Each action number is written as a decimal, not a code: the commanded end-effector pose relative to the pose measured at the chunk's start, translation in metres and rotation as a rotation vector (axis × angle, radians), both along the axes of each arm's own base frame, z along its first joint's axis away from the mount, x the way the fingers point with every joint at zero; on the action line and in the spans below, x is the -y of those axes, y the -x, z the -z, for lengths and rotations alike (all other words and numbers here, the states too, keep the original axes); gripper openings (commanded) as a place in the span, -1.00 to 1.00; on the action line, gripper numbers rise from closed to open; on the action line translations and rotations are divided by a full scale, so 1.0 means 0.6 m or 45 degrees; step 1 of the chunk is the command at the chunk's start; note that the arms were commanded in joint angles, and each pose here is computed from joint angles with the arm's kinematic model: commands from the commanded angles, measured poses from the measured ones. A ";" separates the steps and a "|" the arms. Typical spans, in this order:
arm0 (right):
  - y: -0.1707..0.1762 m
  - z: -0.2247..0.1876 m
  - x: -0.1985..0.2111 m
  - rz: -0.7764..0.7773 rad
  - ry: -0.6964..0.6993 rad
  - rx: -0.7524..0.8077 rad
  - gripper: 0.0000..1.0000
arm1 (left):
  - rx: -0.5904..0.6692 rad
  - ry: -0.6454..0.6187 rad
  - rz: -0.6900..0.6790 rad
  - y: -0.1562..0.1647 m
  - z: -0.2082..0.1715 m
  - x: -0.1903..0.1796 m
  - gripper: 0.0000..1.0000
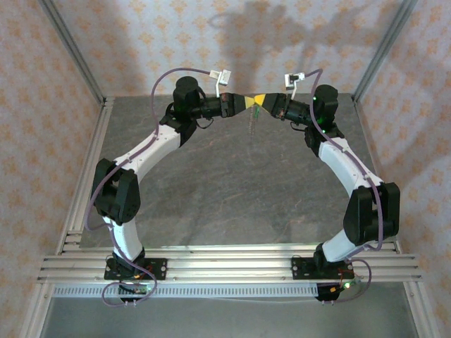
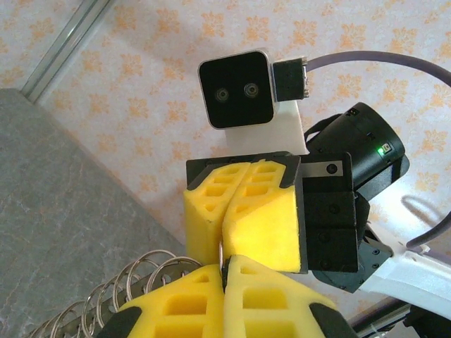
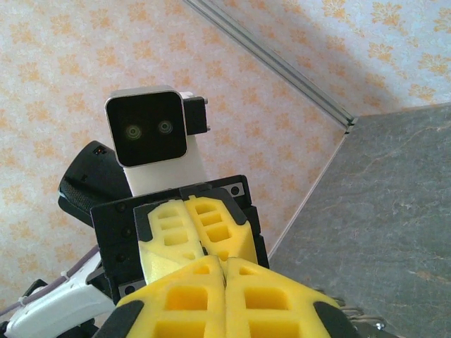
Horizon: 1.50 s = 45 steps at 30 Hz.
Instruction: Put the keys on the keyring
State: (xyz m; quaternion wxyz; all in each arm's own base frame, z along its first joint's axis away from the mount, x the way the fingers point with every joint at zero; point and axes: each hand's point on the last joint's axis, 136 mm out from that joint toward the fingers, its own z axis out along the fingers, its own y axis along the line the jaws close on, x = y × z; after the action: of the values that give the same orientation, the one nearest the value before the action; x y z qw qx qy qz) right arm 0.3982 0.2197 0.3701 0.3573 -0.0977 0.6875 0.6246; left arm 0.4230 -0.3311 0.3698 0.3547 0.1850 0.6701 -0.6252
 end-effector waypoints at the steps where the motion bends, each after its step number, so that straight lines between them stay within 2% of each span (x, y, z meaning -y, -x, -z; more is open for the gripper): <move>1: 0.000 -0.026 0.009 0.051 -0.025 0.073 -0.79 | 0.101 0.032 0.030 0.023 -0.030 0.013 -1.00; 4: -0.009 -0.034 0.027 0.127 -0.041 0.074 -0.48 | 0.110 0.041 -0.006 0.018 -0.033 0.009 -1.00; 9: -0.015 -0.039 0.063 0.245 -0.089 0.070 -0.39 | 0.121 0.055 -0.051 0.015 -0.038 0.003 -1.00; 22: 0.006 -0.012 0.068 0.241 -0.164 0.037 -0.34 | 0.110 0.122 -0.062 0.006 -0.052 0.005 -1.00; 34: 0.018 -0.019 0.022 0.153 -0.168 0.054 -0.33 | 0.105 0.132 -0.064 0.004 -0.053 0.005 -1.00; 37: 0.019 -0.013 0.017 0.146 -0.166 0.044 -0.39 | 0.106 0.132 -0.069 0.004 -0.053 0.004 -1.00; 41: 0.024 -0.004 0.018 0.151 -0.164 0.034 -0.62 | 0.105 0.132 -0.081 0.003 -0.053 0.003 -1.00; 45: 0.033 0.002 0.021 0.159 -0.159 0.028 -0.58 | 0.102 0.133 -0.098 -0.001 -0.052 0.000 -1.00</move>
State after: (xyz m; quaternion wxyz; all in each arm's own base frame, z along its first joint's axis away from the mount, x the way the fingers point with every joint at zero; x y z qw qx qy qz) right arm 0.3874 0.2080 0.3580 0.3863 -0.0210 0.6623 0.6417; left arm 0.4286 -0.3348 0.3758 0.3803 0.1548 0.6556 -0.6338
